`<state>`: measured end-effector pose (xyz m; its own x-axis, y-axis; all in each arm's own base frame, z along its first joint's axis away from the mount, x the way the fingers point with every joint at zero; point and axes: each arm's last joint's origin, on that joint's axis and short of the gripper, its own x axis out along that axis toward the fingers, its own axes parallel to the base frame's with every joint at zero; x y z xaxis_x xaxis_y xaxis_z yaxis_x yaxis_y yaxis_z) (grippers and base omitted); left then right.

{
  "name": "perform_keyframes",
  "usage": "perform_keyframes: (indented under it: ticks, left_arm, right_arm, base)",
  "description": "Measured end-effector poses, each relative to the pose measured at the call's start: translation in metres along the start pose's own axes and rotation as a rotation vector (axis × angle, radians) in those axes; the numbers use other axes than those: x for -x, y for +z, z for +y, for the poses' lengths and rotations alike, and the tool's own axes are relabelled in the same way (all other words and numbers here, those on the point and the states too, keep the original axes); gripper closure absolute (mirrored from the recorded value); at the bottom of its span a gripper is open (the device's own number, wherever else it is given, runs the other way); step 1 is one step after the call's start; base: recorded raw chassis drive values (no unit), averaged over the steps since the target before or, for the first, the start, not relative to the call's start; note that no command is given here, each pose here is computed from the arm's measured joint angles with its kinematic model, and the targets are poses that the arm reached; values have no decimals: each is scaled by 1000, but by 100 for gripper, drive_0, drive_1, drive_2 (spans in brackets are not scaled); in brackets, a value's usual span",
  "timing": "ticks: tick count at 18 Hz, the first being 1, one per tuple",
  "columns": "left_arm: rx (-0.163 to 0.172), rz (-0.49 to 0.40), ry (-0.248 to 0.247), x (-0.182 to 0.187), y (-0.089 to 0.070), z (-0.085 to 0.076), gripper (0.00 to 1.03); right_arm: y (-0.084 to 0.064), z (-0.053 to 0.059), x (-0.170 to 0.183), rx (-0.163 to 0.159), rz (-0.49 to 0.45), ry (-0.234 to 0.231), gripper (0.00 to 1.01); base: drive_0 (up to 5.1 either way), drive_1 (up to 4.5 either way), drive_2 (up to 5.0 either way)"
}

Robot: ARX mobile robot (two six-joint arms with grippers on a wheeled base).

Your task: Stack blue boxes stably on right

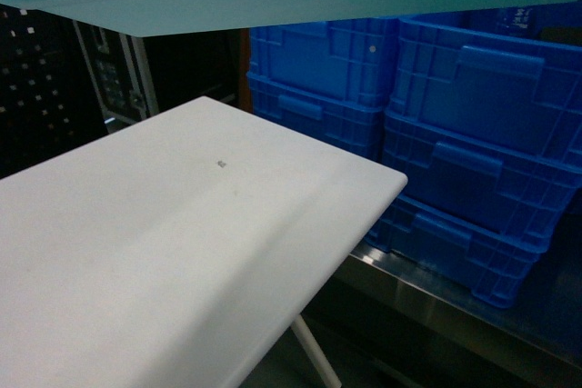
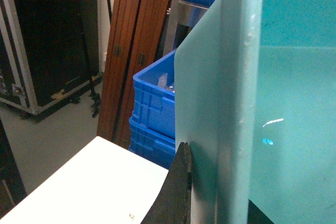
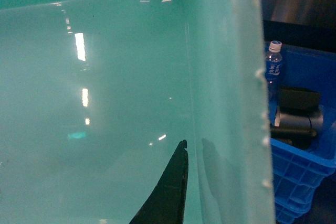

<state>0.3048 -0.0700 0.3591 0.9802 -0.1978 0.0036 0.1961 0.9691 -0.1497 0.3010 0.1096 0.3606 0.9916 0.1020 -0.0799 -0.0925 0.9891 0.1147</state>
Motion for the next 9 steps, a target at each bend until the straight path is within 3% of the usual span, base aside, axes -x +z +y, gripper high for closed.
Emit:
perform_keyframes:
  ticks: [6, 9]
  left_arm:
    - [0, -1, 3, 0, 0, 1, 101]
    - [0, -4, 2, 1, 1, 1, 101]
  right_arm:
    - [0, 2, 0, 0, 0, 3, 93]
    - [0, 2, 1, 0, -2, 3, 93]
  base:
    - [268, -414, -414]
    - [279, -269, -468]
